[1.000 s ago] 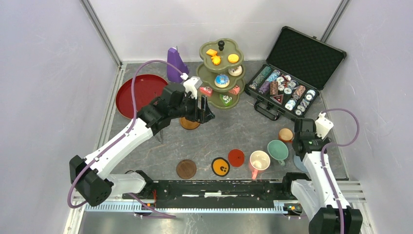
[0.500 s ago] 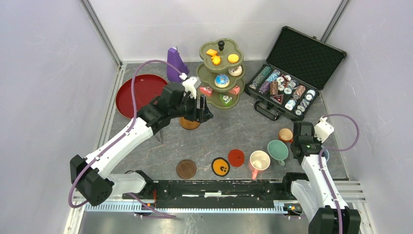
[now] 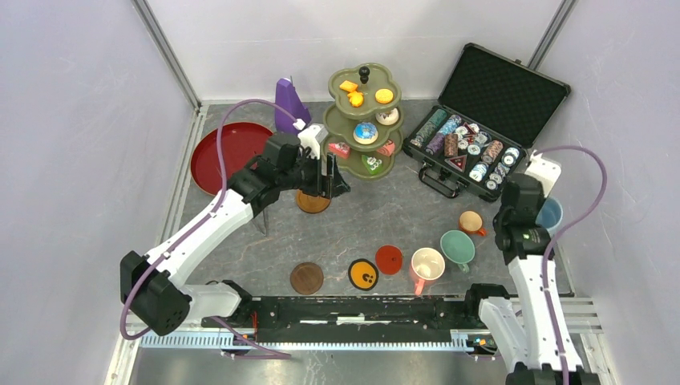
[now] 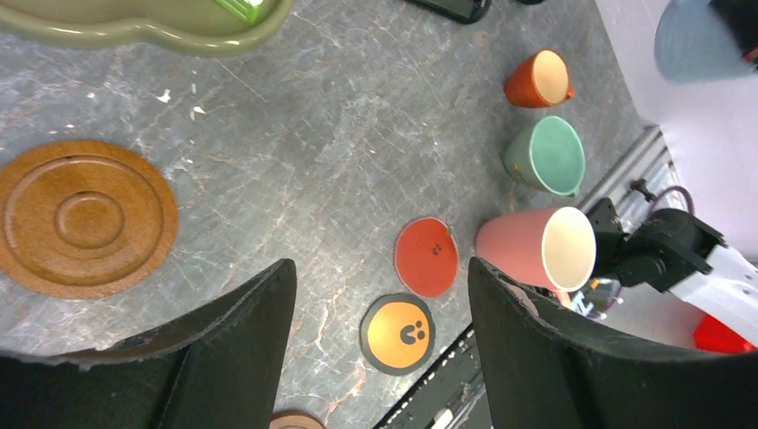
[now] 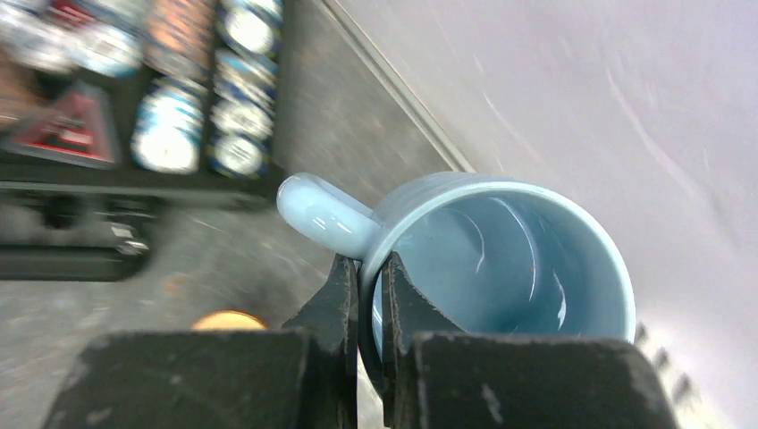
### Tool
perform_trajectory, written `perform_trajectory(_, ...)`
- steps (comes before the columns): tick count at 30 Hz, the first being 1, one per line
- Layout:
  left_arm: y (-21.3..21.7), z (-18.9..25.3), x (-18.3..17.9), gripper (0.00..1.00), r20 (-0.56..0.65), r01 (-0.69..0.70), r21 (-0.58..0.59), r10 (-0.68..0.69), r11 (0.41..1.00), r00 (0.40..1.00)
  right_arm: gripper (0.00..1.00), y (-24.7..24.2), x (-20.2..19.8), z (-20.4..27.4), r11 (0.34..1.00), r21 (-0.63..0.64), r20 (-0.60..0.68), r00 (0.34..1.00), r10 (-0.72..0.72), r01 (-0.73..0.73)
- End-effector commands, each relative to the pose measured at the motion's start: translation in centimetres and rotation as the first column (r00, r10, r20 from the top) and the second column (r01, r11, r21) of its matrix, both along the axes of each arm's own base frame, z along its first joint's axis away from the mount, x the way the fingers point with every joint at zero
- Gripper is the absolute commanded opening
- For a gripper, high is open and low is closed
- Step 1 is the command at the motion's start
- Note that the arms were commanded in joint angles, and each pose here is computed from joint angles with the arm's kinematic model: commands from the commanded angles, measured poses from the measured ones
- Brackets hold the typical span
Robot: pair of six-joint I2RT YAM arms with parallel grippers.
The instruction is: Serve the afternoon tea
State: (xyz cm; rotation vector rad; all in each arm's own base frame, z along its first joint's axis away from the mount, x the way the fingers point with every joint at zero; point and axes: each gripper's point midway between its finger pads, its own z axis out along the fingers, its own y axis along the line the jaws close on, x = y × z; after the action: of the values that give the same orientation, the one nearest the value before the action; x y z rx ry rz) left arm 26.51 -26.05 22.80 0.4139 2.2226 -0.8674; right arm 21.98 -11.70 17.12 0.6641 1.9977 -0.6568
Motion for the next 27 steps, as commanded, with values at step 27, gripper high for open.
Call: perform_trajectory(27, -4.6, 2.1, -5.0, 0.87, 0.444, 0.318, 0.055, -0.308, 0.947, 0.842, 0.0, 36.1, 1.7, 7.2, -0.291, 0.038, 0.212, -0.277, 0.937, -0.956)
